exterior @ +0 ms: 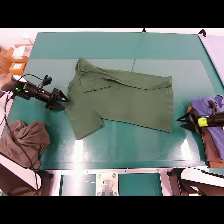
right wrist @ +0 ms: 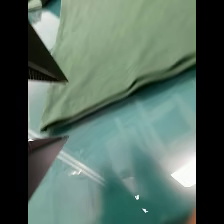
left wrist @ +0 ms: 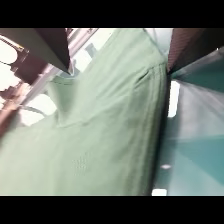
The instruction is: Fold the shirts.
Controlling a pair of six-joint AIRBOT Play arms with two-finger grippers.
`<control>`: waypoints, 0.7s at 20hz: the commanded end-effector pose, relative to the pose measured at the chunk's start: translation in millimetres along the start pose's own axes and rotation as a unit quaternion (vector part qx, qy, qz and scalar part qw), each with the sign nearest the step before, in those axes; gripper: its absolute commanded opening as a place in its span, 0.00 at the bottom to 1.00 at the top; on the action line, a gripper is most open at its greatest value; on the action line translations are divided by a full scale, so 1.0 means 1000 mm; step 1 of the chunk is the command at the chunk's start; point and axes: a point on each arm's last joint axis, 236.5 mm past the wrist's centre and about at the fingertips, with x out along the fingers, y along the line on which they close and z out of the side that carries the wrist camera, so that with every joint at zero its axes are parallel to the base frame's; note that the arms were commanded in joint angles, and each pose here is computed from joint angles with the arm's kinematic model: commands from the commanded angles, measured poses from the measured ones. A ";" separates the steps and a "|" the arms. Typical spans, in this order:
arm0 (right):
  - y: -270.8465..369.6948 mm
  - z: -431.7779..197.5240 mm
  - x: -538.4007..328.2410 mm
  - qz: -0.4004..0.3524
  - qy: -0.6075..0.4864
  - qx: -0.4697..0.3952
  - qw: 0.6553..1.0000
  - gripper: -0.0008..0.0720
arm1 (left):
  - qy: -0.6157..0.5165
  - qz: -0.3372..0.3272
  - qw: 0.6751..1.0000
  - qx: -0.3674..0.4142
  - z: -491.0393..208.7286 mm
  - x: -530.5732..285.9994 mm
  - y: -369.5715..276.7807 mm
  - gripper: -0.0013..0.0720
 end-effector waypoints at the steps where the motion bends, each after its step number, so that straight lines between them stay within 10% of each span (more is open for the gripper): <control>1: -0.016 -0.017 0.030 -0.018 0.002 0.009 1.000 0.63 | -0.002 -0.035 0.999 0.013 -0.002 0.013 -0.011 0.53; 2: -0.018 -0.018 0.035 -0.022 0.001 0.008 1.000 0.63 | 0.000 -0.036 0.999 0.029 -0.002 0.016 -0.014 0.25; 4: -0.017 -0.019 0.042 -0.022 -0.003 0.008 1.000 0.63 | -0.016 -0.026 0.999 0.041 0.007 0.022 -0.016 0.06; 9: 0.007 -0.025 0.055 0.000 0.009 -0.012 1.000 0.58 | -0.045 -0.022 0.998 0.044 0.021 0.025 -0.018 0.05; 12: 0.014 -0.037 0.061 -0.001 0.030 -0.030 0.999 0.39 | -0.040 -0.024 0.998 0.046 0.019 0.024 -0.019 0.05; 14: 0.015 -0.037 0.060 0.000 0.031 -0.040 0.999 0.06 | -0.036 -0.021 0.998 0.055 0.020 0.020 -0.023 0.05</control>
